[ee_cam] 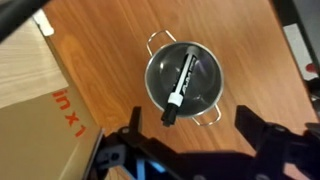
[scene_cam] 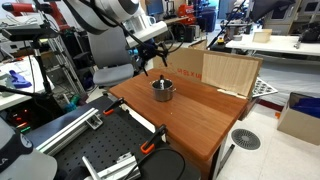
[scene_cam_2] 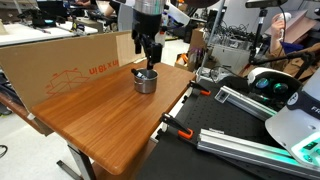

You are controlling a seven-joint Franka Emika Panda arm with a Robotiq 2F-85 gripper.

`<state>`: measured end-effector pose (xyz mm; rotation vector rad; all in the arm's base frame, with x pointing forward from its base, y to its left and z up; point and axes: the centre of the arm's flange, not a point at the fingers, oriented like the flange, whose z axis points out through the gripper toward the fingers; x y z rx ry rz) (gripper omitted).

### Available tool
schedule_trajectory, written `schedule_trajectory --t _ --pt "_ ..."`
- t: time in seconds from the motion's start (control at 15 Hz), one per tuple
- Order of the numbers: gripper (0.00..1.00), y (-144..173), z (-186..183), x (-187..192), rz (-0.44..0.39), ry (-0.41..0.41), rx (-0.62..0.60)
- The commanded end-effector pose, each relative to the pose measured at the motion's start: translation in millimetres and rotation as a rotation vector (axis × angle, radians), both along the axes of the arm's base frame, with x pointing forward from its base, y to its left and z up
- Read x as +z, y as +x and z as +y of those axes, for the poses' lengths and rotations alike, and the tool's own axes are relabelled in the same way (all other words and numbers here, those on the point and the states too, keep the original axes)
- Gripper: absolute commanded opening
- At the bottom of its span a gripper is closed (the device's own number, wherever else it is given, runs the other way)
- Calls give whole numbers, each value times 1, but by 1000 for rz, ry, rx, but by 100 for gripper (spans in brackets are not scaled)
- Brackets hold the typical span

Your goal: Take the marker out of the pot and put it on the table

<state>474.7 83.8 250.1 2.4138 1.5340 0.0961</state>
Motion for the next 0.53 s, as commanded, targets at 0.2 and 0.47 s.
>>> schedule_trajectory --t 0.2,0.47 --pt "100 16 -19 -14 2 139 21" --pt "100 25 -29 -20 52 188 14"
